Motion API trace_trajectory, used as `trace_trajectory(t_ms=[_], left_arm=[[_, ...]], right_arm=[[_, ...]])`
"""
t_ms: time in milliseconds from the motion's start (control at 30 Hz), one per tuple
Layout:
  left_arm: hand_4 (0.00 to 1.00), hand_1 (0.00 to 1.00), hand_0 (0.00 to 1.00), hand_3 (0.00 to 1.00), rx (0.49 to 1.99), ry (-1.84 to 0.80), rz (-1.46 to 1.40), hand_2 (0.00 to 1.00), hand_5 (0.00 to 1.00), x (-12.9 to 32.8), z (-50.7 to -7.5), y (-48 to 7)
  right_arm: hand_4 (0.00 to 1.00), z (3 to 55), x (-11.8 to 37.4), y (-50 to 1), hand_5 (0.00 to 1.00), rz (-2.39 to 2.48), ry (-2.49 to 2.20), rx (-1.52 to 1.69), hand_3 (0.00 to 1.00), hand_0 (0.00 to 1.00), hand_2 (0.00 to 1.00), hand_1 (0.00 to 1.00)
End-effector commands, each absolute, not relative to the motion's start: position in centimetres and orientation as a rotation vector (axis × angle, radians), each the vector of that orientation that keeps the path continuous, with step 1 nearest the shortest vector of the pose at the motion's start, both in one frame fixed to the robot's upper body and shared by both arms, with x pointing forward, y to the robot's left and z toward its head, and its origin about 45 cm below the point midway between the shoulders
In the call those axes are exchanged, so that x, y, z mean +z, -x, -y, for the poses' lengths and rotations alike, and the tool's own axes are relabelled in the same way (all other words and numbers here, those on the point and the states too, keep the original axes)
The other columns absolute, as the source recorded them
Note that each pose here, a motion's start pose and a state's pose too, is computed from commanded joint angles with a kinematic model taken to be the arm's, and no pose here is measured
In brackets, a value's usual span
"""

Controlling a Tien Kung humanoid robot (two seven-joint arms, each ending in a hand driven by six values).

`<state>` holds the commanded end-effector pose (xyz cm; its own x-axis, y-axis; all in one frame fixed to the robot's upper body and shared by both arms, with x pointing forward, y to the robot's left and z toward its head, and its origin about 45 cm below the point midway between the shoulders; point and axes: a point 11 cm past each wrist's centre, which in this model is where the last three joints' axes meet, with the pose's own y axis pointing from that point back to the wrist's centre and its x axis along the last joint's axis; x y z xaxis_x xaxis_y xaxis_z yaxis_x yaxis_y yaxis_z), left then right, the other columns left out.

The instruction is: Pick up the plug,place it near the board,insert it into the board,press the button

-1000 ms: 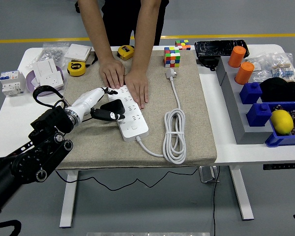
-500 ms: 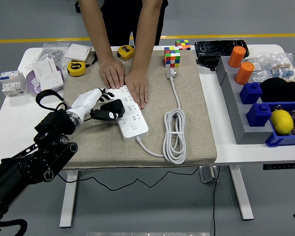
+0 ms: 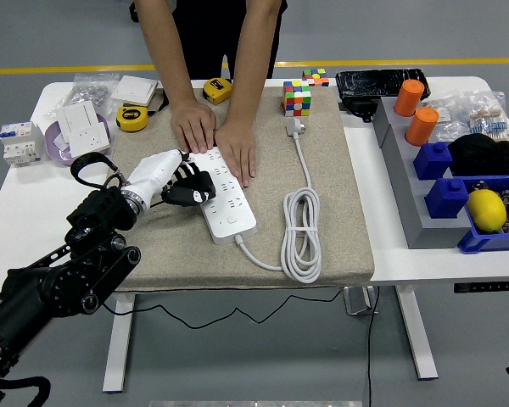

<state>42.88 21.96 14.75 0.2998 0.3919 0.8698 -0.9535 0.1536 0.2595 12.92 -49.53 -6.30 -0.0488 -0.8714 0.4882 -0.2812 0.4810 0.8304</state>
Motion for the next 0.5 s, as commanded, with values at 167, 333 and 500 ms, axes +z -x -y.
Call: trace_trajectory(t_ms=[167, 333, 500], left_arm=[[0.765, 0.180, 0.318, 0.366, 1.112, -0.950, 0.741, 0.313, 0.386, 14.90, -22.12, -42.87], [0.765, 0.180, 0.318, 0.366, 1.113, -0.954, 0.742, 0.313, 0.386, 14.90, -22.37, -42.85], [0.763, 0.172, 0.316, 0.356, 1.124, -0.944, 0.746, 0.297, 0.382, 15.09, -22.70, -42.68]], right_arm=[[0.998, 49.50, -6.31, -12.94, 0.871, 1.596, -1.022, -0.651, 0.748, 0.998, 0.736, 0.835], [0.998, 49.50, -6.31, -12.96, 0.871, 1.597, -1.022, -0.651, 0.748, 0.998, 0.736, 0.835], [0.998, 49.53, -6.35, -12.75, 0.870, 1.595, -1.019, -0.654, 0.748, 0.998, 0.737, 0.835]])
